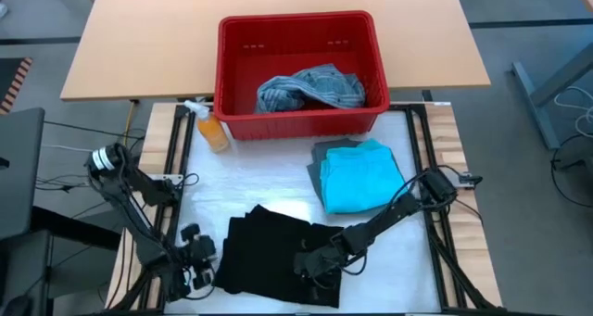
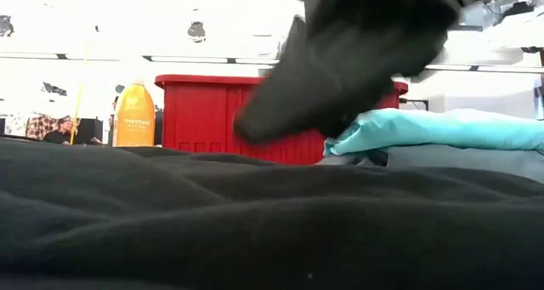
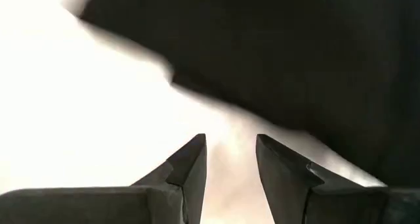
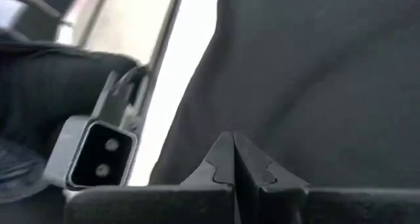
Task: Fold Laundry from Bin
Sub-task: Fold the black shirt
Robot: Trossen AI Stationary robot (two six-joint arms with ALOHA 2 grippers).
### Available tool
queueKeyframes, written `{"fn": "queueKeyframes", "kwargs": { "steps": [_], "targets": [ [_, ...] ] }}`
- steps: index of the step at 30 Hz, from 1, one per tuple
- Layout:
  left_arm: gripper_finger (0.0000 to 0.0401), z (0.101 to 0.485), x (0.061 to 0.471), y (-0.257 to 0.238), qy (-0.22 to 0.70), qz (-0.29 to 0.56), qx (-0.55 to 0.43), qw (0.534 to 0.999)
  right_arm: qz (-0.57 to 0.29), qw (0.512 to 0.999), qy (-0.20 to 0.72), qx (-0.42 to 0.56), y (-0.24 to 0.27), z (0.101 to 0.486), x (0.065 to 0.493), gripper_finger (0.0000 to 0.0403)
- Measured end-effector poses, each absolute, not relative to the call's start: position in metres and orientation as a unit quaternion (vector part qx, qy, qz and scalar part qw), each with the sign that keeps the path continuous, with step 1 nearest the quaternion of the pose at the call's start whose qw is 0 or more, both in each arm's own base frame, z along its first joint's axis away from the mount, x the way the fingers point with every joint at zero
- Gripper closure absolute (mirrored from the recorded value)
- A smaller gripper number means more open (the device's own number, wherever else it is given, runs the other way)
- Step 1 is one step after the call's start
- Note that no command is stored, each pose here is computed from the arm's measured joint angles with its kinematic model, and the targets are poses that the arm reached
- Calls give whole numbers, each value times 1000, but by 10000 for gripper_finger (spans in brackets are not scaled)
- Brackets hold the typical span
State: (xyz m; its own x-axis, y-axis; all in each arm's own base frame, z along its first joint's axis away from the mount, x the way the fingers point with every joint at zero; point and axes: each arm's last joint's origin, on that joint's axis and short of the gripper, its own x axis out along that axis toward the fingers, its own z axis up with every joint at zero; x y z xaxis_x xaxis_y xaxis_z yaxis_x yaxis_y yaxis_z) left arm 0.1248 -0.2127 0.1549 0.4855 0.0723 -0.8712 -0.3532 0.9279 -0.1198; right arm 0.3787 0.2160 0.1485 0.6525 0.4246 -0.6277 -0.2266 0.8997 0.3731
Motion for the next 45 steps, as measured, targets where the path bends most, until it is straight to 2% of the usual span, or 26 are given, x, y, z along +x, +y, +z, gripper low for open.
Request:
{"fn": "queueKeyframes", "kwargs": {
  "steps": [5, 7, 11, 15, 21, 26, 32, 37, 41, 45],
  "targets": [
    [280, 179, 134, -205, 347, 149, -101, 920, 119, 919, 362, 99, 212, 167, 371, 382],
    [280, 174, 146, -200, 324, 165, -77, 928, 78, 924, 366, 85, 213, 167, 367, 382],
    [280, 147, 175, -180, 312, 206, -50, 926, -24, 908, 412, 78, 210, 159, 351, 382],
    [280, 133, 196, -164, 301, 226, -37, 926, -67, 901, 420, 88, 214, 156, 342, 382],
    [280, 113, 202, -142, 377, 214, -49, 900, -148, 893, 417, 82, 223, 140, 315, 382],
    [280, 104, 194, -129, 381, 240, -40, 892, -180, 892, 391, 139, 218, 120, 302, 382],
    [280, 109, 188, -113, 402, 281, -23, 871, -202, 890, 374, 164, 208, 117, 306, 382],
    [280, 131, 182, -106, 360, 306, -36, 881, -189, 897, 373, 142, 203, 134, 311, 382],
    [280, 159, 183, -106, 315, 284, -53, 904, -154, 917, 345, 127, 208, 165, 315, 382],
    [280, 172, 183, -108, 297, 255, -68, 918, -182, 922, 331, 89, 203, 169, 312, 382]
  ]
}}
